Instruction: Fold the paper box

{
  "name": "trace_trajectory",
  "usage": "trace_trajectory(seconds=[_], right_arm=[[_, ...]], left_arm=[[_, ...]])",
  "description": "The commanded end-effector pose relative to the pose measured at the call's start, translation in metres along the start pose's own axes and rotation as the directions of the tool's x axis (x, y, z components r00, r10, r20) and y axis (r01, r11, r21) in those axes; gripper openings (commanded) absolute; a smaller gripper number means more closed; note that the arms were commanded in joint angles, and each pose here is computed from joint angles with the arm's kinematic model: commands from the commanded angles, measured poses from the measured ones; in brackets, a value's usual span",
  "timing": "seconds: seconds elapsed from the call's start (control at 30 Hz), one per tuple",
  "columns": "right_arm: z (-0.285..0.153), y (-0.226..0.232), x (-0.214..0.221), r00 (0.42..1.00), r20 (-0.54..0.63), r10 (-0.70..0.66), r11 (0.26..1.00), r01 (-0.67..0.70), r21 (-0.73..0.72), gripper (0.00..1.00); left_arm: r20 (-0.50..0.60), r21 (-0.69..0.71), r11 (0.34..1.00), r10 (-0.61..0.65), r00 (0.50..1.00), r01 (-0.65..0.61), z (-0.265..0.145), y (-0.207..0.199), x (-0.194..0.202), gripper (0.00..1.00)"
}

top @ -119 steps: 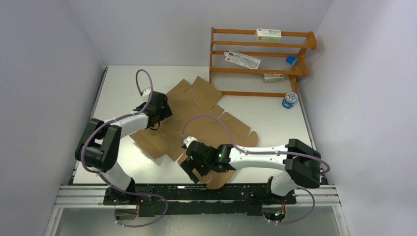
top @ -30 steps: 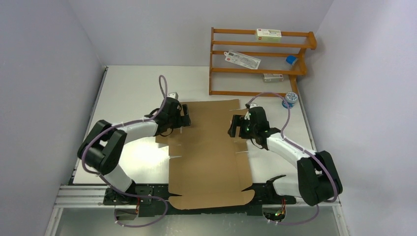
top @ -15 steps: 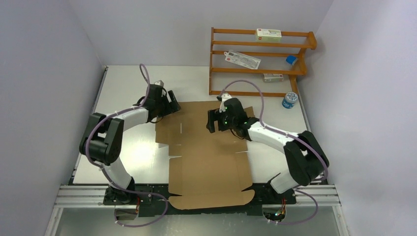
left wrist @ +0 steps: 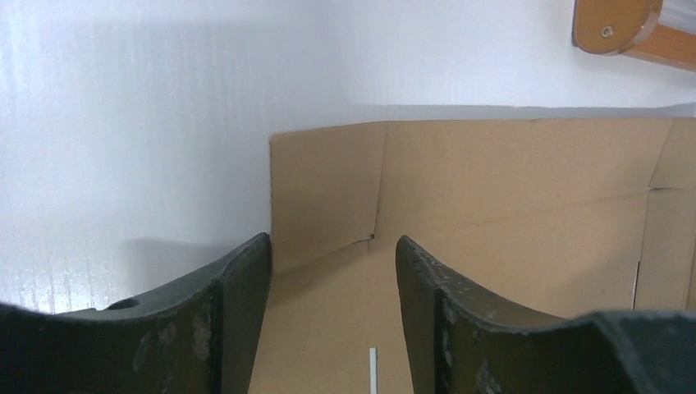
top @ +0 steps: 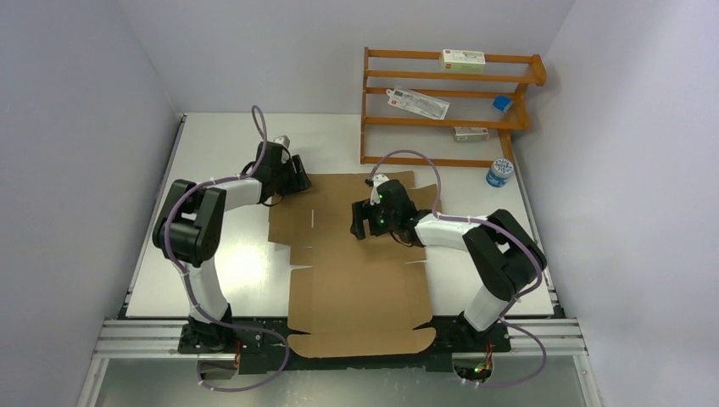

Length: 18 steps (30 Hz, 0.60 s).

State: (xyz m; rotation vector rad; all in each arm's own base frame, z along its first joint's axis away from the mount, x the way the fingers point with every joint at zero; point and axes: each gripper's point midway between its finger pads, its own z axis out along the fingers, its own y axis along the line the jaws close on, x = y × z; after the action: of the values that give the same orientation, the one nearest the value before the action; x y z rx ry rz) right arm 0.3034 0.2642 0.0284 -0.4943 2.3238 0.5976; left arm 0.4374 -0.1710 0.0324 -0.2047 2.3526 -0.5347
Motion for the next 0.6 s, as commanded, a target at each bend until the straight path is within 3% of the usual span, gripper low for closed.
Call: trace_trajectory(seconds=[0.0,0.2,0.57], right_arm=[[0.007,0.001,0.011,1.000,-0.012,-0.011,1.000,0.011,-0.009,0.83],[0.014,-0.002,0.028,0.998,-0.056,-0.026,1.000,0.027,0.015,0.82],[0.018,-0.002,0.035,0.997,-0.074,-0.033,0.999,0.035,0.024,0.82]], left_arm=[[0.028,0.090,0.992,0.083,0.996,-0.085,0.001,-0.016,-0.014,0.58],[0.059,0.153,0.977,0.140,0.988,-0.147,-0.008,-0.029,-0.015,0.48],[0.063,0.124,0.949,0.285,0.956,-0.291,-0.012,-0.060,0.004,0.42]])
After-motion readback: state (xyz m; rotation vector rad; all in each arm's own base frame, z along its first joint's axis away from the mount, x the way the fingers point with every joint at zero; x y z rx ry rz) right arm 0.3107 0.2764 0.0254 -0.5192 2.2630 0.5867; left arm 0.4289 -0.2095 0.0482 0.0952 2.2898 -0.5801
